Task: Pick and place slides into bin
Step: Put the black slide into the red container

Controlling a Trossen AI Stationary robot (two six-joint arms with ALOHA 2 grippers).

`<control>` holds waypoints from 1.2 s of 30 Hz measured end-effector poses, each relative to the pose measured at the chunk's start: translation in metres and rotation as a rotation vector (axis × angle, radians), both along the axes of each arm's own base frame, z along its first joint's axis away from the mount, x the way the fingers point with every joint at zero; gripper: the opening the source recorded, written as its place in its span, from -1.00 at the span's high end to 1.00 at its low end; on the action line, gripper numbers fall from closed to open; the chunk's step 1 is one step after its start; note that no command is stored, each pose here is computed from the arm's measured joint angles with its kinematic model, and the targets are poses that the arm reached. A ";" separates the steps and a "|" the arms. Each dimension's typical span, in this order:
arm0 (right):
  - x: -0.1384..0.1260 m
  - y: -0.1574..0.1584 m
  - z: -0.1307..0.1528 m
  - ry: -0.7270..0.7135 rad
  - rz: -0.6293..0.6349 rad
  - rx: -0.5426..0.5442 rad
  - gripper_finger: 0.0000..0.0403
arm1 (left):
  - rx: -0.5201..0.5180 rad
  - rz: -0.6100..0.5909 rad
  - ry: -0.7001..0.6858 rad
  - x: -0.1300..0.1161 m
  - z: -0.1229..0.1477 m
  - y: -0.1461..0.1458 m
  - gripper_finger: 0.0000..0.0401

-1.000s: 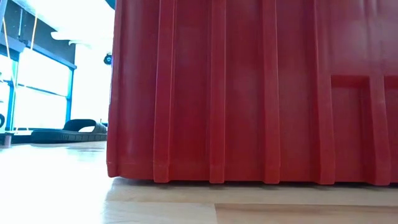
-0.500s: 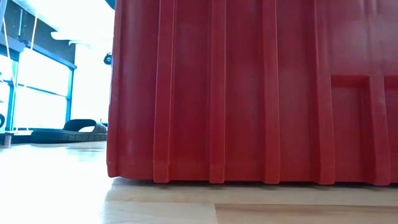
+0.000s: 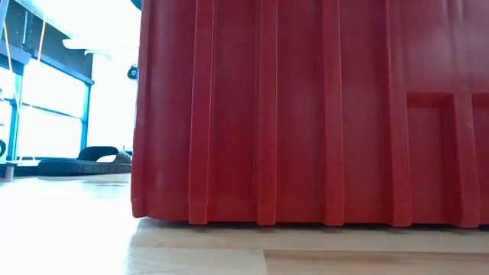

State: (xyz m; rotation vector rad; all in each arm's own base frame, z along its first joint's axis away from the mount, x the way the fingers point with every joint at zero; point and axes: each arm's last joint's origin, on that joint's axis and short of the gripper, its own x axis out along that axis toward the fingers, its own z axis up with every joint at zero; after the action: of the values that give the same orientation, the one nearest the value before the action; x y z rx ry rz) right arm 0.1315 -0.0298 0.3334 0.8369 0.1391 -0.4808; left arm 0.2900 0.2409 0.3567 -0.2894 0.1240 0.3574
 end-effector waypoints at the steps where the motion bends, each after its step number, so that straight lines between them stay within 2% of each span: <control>1: -0.002 0.000 0.001 -0.010 -0.013 -0.006 0.00 | 0.006 0.005 -0.007 -0.001 0.003 0.002 1.00; 5: -0.005 0.000 0.002 -0.019 -0.037 -0.015 0.00 | 0.025 0.012 -0.027 -0.003 0.012 0.004 1.00; 9: 0.004 -0.002 0.003 -0.013 -0.017 -0.051 0.00 | 0.033 0.020 -0.030 -0.003 0.014 0.004 1.00; 12: 0.011 -0.002 0.006 -0.060 0.010 -0.058 0.00 | 0.028 0.018 -0.030 -0.003 0.014 0.003 1.00; 23: 0.028 -0.006 -0.002 0.004 0.001 -0.056 0.02 | 0.028 0.023 -0.028 -0.003 0.014 0.003 1.00; 27: 0.029 -0.008 -0.001 0.004 -0.058 -0.098 0.22 | 0.025 0.011 -0.028 -0.003 0.014 0.003 1.00; 33: 0.029 -0.008 -0.001 0.009 -0.069 -0.118 0.79 | 0.028 -0.004 -0.029 -0.003 0.014 0.003 0.98; 36: 0.029 -0.008 -0.001 0.019 -0.066 -0.139 0.83 | 0.031 -0.005 -0.029 -0.003 0.014 0.003 0.95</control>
State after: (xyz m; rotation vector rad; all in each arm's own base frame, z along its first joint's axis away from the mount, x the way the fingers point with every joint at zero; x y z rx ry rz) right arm 0.1607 -0.0383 0.3325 0.7026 0.0942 -0.5543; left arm 0.2872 0.2438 0.3706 -0.2633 0.0907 0.3501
